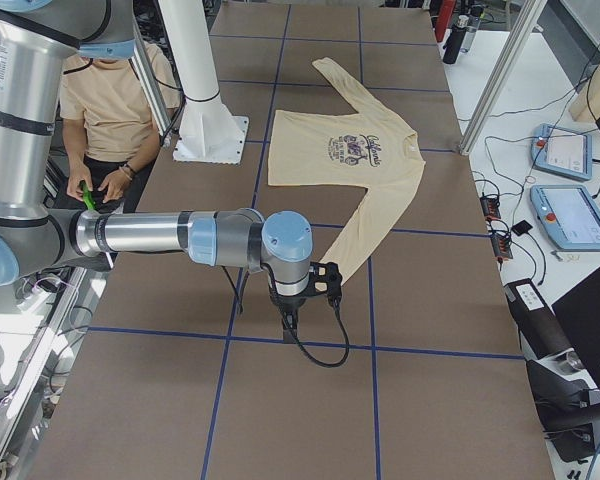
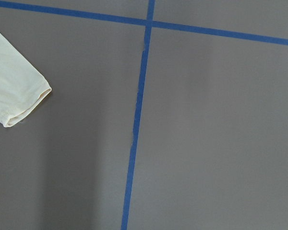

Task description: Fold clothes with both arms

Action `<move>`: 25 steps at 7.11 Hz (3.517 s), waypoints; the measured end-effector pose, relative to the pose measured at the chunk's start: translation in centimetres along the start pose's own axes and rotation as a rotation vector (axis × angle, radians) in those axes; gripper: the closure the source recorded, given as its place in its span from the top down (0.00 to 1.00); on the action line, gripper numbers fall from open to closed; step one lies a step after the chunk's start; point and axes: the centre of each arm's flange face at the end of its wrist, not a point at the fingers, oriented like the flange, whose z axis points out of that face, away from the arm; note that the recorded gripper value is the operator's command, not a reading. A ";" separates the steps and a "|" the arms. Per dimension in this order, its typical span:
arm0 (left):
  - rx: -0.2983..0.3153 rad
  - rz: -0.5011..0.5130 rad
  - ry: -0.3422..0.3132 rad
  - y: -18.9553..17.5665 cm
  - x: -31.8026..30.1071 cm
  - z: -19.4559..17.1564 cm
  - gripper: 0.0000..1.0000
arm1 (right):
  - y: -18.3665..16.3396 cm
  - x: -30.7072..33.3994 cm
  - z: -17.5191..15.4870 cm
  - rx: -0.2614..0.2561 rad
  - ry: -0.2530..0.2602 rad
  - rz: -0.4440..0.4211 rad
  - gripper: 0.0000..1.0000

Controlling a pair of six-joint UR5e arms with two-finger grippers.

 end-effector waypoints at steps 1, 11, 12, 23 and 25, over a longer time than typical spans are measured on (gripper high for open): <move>0.001 0.004 -0.002 -0.1 0.0 -0.1 1.00 | 0.0 0.0 0.0 0.000 0.000 0.000 1.00; 0.389 0.378 -0.149 -7.9 5.4 -7.1 1.00 | -7.4 -3.7 -5.2 0.169 0.007 -0.111 1.00; 0.441 0.425 -0.157 -10.1 6.1 -8.2 1.00 | -7.6 -4.0 -5.4 0.191 -0.003 -0.117 1.00; 0.511 0.533 -0.093 -12.6 5.5 -6.1 1.00 | -9.3 -15.2 15.6 0.375 -0.146 0.059 0.95; 0.506 0.530 -0.089 -12.4 5.4 -5.9 1.00 | -8.0 -16.7 18.6 0.383 -0.110 0.049 0.80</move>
